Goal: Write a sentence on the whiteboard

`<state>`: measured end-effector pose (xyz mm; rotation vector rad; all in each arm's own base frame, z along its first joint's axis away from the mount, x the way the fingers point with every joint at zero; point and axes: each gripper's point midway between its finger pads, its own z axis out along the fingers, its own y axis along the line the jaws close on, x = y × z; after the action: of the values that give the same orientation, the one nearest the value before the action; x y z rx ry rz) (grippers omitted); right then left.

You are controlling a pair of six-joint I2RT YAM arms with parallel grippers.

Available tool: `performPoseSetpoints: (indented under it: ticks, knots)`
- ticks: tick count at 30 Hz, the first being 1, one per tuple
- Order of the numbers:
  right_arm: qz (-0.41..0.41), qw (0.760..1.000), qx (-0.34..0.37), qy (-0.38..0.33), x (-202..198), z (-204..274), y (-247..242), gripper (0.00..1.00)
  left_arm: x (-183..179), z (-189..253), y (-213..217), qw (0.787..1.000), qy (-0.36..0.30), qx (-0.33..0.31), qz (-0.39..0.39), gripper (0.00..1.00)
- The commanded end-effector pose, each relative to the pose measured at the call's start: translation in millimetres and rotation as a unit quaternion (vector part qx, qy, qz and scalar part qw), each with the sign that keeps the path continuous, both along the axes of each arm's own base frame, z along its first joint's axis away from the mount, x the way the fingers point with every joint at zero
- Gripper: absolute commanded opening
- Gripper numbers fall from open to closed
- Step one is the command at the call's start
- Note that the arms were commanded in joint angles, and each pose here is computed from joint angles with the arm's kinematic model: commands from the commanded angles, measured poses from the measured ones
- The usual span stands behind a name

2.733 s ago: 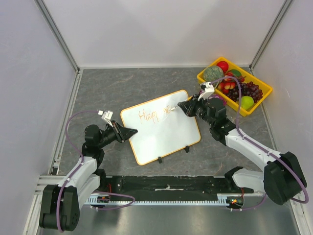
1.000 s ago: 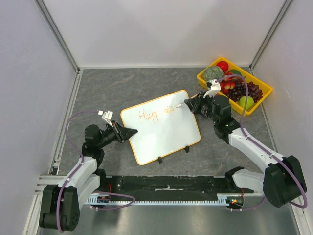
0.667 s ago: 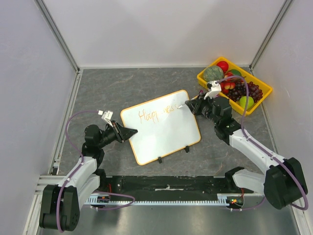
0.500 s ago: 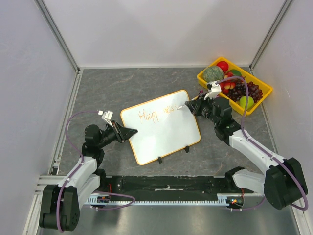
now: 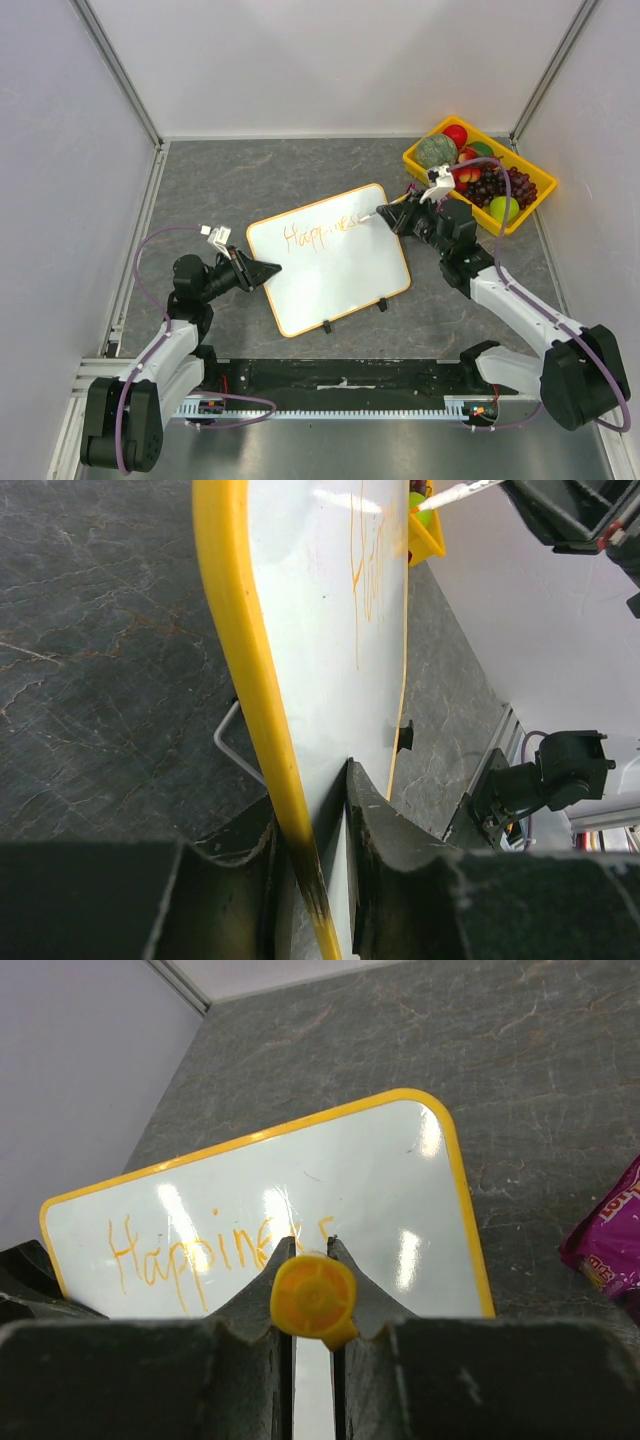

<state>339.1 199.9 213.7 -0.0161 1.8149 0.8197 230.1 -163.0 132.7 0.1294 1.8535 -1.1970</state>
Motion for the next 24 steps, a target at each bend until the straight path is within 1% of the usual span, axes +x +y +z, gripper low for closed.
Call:
performPoseSetpoints:
  ticks: [1, 7, 15, 24]
  knots:
    - [0.0, 0.997, 0.042, -0.064, -11, 59, -6, 0.0, 1, -4, 1, 0.999, -0.03, 0.025, -0.004, 0.02]
    - [-0.01, 0.995, 0.031, -0.094, -31, 83, -21, 0.0, 1, -3, 1, 0.999, -0.032, 0.025, -0.004, 0.02]
    - [-0.004, 0.996, -0.013, -0.09, -42, 61, -28, 0.0, 1, -3, 1, 0.999, -0.031, 0.024, -0.006, 0.02]
    - [0.013, 0.995, -0.045, -0.091, -53, 47, -30, 0.0, 1, -3, 1, 0.999, -0.033, 0.024, -0.006, 0.02]
